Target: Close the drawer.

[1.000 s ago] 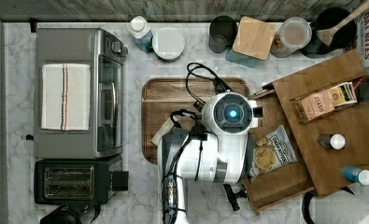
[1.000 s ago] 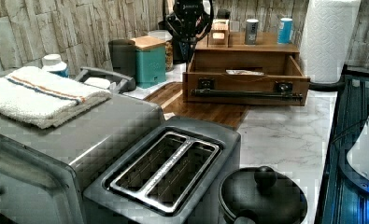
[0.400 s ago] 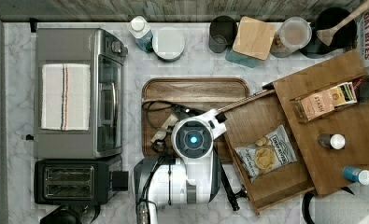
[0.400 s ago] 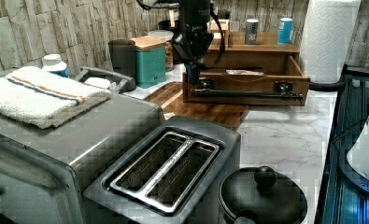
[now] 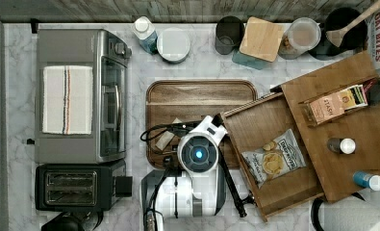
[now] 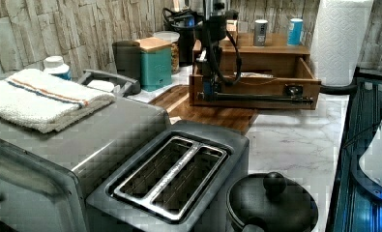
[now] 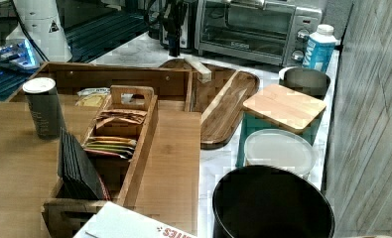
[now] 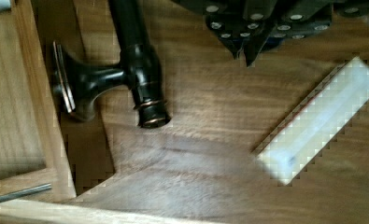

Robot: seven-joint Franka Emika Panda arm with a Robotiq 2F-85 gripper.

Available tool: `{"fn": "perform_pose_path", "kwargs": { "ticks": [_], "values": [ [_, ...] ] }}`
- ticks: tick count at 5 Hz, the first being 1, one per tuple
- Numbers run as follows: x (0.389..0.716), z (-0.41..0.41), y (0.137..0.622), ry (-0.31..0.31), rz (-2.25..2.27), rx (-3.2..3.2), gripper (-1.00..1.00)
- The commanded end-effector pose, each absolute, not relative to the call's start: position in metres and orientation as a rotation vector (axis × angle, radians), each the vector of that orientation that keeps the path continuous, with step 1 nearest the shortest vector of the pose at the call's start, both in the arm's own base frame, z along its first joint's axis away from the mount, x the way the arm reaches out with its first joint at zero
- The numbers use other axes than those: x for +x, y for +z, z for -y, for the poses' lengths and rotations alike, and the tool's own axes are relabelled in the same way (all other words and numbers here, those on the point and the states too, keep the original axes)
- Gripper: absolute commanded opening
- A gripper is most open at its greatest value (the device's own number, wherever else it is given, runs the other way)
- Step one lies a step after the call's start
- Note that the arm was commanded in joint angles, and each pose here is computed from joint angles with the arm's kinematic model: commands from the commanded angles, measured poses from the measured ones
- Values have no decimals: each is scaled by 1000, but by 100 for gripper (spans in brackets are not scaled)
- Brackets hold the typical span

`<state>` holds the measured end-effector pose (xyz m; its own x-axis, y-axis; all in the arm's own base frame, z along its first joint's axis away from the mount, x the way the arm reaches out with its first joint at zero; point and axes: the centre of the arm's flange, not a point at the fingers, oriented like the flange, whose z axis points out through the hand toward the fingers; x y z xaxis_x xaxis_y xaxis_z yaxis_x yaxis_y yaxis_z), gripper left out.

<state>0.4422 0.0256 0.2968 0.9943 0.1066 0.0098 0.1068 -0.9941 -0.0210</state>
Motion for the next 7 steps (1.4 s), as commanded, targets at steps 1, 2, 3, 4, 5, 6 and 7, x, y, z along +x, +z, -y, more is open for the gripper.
{"fn": "perform_pose_path", "kwargs": {
  "ticks": [1, 2, 3, 4, 5, 6, 7],
  "values": [
    [374, 7, 258, 171, 24, -3159, -100],
    [358, 5, 269, 112, 123, -3203, -100],
    [355, 18, 275, 4, 301, -3224, -100],
    [363, 45, 271, -44, 457, -3210, -100],
    [377, 72, 261, -14, 521, -3164, -100],
    [384, 91, 255, 47, 524, -3142, -100],
    [393, 114, 251, 152, 488, -3115, -100]
  ]
}}
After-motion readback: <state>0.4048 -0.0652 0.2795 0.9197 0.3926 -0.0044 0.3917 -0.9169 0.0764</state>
